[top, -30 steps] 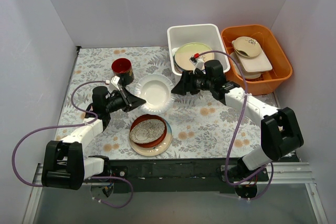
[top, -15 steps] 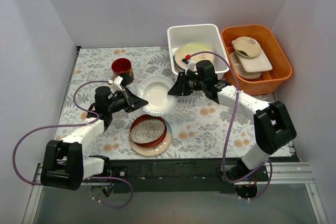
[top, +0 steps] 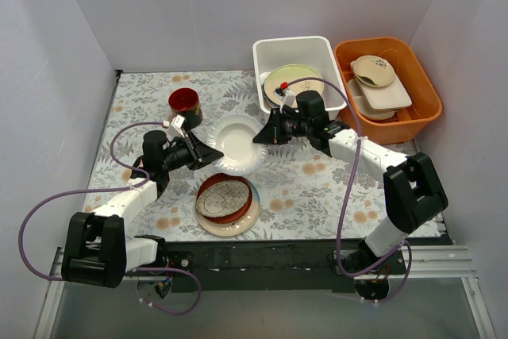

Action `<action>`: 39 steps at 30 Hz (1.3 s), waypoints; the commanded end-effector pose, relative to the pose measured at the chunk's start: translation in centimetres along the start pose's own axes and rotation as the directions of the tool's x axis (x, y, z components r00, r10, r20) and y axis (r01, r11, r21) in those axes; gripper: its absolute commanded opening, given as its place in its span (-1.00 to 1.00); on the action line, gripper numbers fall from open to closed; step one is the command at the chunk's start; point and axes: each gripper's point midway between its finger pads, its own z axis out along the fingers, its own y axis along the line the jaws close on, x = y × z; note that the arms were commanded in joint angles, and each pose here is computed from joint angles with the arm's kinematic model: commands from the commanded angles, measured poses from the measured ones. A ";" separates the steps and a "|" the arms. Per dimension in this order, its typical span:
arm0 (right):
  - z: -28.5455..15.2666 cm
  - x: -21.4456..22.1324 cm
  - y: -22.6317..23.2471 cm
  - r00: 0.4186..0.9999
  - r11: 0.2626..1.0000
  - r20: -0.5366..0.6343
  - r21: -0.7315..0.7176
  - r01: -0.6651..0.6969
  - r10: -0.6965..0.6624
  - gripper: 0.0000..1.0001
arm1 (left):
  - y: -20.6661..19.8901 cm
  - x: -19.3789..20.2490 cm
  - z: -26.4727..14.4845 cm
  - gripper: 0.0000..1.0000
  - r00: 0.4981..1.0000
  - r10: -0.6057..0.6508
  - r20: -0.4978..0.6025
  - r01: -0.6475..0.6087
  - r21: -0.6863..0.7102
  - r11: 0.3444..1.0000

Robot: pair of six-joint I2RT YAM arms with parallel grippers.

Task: Place the plates into the plastic bin on the countertop
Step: Pick up the plate at the center of the board, then place the plate in the plastic bin.

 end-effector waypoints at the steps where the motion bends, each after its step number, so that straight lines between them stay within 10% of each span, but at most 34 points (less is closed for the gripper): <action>1: -0.5 -2.5 0.8 0.995 0.998 0.075 -0.001 0.059 -0.059 -0.97 | -4.3 -1.5 -0.5 -0.25 0.994 0.107 0.035 -0.110 0.120 0.987; 9: -0.4 -2.6 0.7 0.996 0.998 0.072 0.005 0.057 -0.057 -0.97 | -3.5 -1.7 -0.3 0.93 0.995 0.097 0.036 -0.099 0.084 0.991; 21: -0.6 -2.8 0.9 0.995 0.998 0.077 0.006 0.062 -0.063 -0.97 | -2.8 -2.4 -0.4 0.96 0.991 0.107 0.077 -0.109 0.024 0.994; 39: -1.1 -4.2 0.5 0.991 0.996 0.099 0.046 0.082 -0.086 -0.97 | 2.8 -6.8 -5.4 0.96 0.911 0.206 0.357 -0.027 -0.447 0.894</action>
